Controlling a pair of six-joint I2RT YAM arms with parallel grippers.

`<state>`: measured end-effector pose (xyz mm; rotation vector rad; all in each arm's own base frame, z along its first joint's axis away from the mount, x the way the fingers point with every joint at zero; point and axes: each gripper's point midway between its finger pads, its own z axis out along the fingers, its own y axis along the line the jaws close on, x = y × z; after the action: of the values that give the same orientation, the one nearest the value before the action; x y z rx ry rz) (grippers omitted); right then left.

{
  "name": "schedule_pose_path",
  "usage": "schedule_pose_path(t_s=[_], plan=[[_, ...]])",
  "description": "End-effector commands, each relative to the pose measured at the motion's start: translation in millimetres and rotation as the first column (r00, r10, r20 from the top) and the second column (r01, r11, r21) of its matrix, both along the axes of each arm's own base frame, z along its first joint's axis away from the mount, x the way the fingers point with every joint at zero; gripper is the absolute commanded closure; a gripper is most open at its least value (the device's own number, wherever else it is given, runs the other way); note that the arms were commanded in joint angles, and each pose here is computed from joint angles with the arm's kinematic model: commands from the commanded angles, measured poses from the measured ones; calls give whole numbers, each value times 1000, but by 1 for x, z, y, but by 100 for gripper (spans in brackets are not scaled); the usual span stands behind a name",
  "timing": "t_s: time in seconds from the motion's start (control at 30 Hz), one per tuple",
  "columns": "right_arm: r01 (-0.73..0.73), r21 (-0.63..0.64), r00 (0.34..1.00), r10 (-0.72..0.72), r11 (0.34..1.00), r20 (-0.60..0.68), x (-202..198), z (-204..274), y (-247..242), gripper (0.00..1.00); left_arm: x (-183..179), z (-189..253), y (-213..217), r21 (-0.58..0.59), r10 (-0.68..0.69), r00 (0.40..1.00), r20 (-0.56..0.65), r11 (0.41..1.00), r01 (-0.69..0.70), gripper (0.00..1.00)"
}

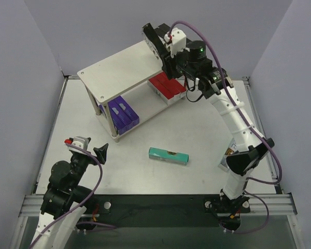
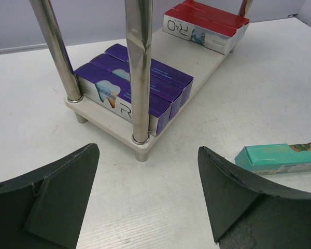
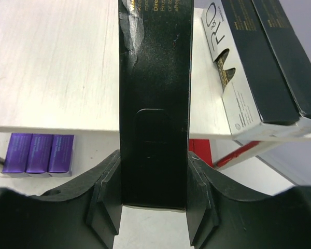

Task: Place and organize the toothpastes onto the shelf
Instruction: Place the toothpaste on the shelf.

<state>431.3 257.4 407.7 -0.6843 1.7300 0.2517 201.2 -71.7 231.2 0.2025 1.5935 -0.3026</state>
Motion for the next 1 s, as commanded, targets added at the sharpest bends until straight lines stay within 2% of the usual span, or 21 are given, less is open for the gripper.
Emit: schedule_pose_path(t_s=[0.0, 0.27, 0.6, 0.8, 0.97], plan=[[-8, 26, 994, 5, 1000, 108, 14, 34, 8, 67, 3, 13, 0, -10, 2, 999, 41, 1000, -2, 12], [19, -1, 997, -19, 1000, 78, 37, 11, 11, 61, 3, 13, 1, -10, 7, 999, 40, 1000, -7, 12], [30, 8, 995, -31, 1000, 100, 44, 17, 12, 45, 2, 13, 1, -12, 7, 999, 41, 1000, -6, 12], [41, 6, 995, -41, 999, 88, 43, 10, 9, 44, 2, 13, 0, -11, 1, 999, 40, 1000, 0, 12], [48, -9, 992, -47, 999, 115, 45, 11, 7, 50, 2, 12, -1, -11, -4, 999, 40, 1000, 4, 12]])
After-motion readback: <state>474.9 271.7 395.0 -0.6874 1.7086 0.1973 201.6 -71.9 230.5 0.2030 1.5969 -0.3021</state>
